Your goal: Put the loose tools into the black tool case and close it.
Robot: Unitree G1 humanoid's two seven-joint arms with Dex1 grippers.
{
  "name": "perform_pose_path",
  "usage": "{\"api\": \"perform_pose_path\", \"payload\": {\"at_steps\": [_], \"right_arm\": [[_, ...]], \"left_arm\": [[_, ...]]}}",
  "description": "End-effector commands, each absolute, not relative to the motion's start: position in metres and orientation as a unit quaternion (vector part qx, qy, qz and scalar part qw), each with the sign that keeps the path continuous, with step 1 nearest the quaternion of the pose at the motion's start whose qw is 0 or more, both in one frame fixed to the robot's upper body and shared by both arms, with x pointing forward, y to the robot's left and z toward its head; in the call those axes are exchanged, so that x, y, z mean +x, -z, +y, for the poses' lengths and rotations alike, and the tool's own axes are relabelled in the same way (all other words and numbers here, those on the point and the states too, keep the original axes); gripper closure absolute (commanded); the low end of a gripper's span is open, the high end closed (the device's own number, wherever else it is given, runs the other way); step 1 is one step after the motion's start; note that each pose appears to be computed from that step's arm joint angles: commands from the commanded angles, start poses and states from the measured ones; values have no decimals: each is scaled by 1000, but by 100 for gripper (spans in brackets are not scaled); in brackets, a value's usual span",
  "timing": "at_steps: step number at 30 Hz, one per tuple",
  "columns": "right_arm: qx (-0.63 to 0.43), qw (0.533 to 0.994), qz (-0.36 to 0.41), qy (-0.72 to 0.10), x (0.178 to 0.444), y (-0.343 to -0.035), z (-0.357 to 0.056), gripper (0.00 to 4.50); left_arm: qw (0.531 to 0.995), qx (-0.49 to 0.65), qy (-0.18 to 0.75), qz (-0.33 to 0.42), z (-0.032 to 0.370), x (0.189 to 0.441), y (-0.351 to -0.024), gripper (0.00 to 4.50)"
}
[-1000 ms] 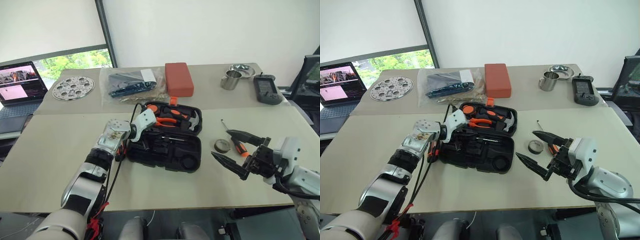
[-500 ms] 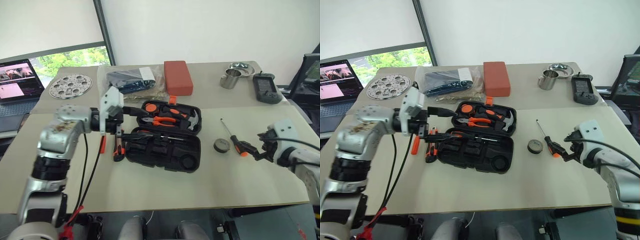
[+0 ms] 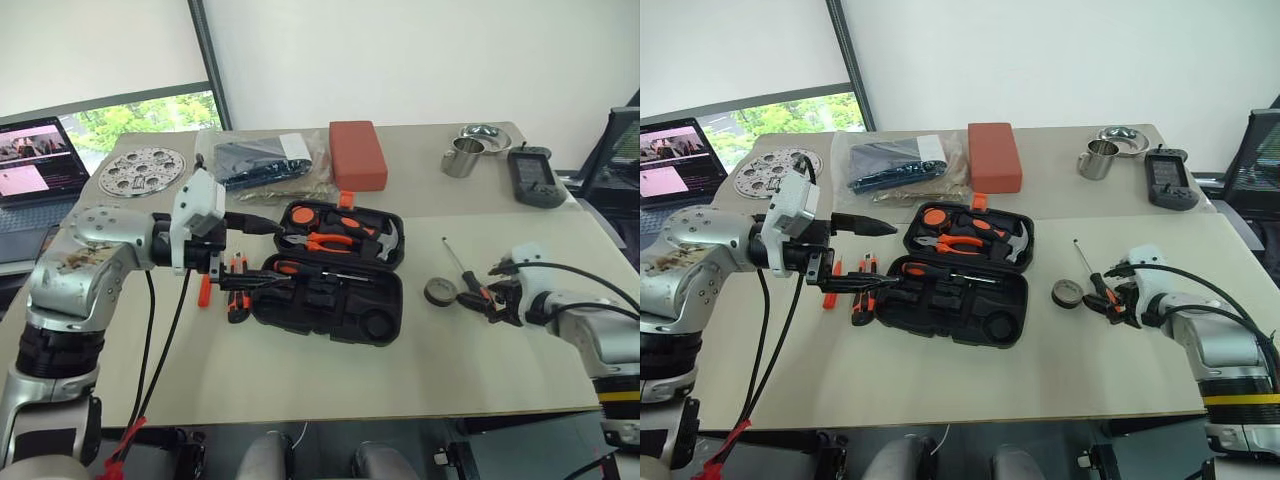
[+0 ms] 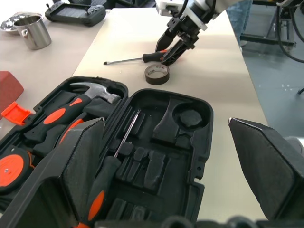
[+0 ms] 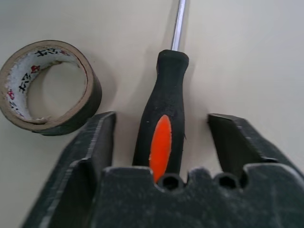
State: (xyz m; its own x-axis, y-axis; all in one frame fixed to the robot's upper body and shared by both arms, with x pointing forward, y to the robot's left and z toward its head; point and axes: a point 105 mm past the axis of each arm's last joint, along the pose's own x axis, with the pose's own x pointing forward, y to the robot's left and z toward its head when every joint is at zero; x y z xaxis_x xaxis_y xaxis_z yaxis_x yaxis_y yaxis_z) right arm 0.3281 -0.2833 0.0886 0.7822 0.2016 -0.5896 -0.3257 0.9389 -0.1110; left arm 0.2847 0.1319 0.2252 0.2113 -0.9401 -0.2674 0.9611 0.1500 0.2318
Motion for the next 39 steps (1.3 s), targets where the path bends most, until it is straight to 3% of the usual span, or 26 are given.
{"api": "perform_pose_path", "payload": {"at_steps": [1, 4, 7, 10, 12, 18, 22, 29, 39], "right_arm": [[-116, 943, 288, -119, 331, -94, -294, 240], [-127, 952, 253, -115, 335, -109, -298, 346], [-164, 959, 179, -143, 344, -141, -289, 352], [-214, 939, 78, -259, 340, -182, -238, 352], [-223, 918, 52, -324, 330, -191, -208, 352], [-321, 805, 71, -495, 291, -157, -138, 352], [-350, 754, 79, -549, 281, -133, -112, 352], [-362, 783, 87, -499, 320, -133, -99, 352], [-388, 753, 136, -514, 323, -117, -102, 352]], "left_arm": [[761, 189, 620, 10, 134, 282, -237, 0], [767, 188, 613, 13, 138, 284, -234, 0], [779, 180, 601, 14, 144, 288, -232, 0], [797, 173, 578, 20, 157, 294, -227, 0], [807, 169, 566, 21, 167, 296, -226, 0], [828, 162, 536, 37, 192, 294, -227, 0], [818, 180, 542, 65, 196, 286, -216, 0], [803, 181, 564, 63, 184, 276, -215, 0], [791, 184, 579, 69, 180, 267, -214, 0]]}}
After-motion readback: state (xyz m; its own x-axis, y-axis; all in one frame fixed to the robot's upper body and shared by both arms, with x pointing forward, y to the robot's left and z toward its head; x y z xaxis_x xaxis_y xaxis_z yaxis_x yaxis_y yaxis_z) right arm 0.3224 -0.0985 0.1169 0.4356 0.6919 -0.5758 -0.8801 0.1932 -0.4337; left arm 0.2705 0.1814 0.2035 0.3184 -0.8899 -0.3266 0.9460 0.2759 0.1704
